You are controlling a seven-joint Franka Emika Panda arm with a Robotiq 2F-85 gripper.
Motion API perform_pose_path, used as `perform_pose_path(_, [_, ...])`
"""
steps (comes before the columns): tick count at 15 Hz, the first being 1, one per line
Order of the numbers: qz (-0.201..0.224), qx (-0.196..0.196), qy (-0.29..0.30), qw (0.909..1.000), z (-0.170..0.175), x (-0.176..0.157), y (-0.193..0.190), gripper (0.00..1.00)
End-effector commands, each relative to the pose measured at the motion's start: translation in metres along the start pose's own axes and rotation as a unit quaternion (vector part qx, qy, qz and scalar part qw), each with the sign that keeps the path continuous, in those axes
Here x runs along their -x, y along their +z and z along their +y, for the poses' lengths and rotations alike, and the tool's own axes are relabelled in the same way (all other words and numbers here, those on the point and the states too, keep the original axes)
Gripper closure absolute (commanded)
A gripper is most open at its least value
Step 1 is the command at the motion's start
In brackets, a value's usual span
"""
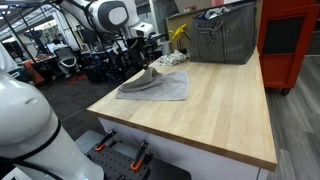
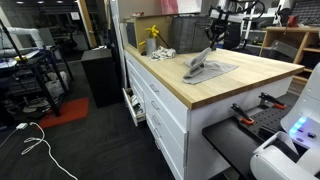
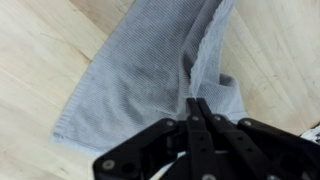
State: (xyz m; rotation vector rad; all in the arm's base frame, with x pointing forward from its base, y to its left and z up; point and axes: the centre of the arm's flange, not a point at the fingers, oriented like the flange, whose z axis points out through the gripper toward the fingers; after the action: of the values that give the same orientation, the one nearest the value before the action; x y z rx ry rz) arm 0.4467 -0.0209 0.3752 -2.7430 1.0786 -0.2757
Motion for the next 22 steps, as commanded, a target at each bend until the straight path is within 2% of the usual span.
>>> perform_pose_path(1, [-0.011, 0.009, 0.021, 0.9997, 0.018, -0.008, -0.005, 0.99])
perform_pose_path(8, [-0.027, 0.021, 0.062, 0.9975, 0.046, -0.033, -0.001, 0.99])
perform_pose_path(15, [-0.033, 0.028, 0.078, 0.9960, 0.052, -0.029, 0.001, 0.99])
perform_pose_path(22, [-0.055, 0.019, 0.059, 0.9965, 0.051, -0.025, 0.003, 0.99])
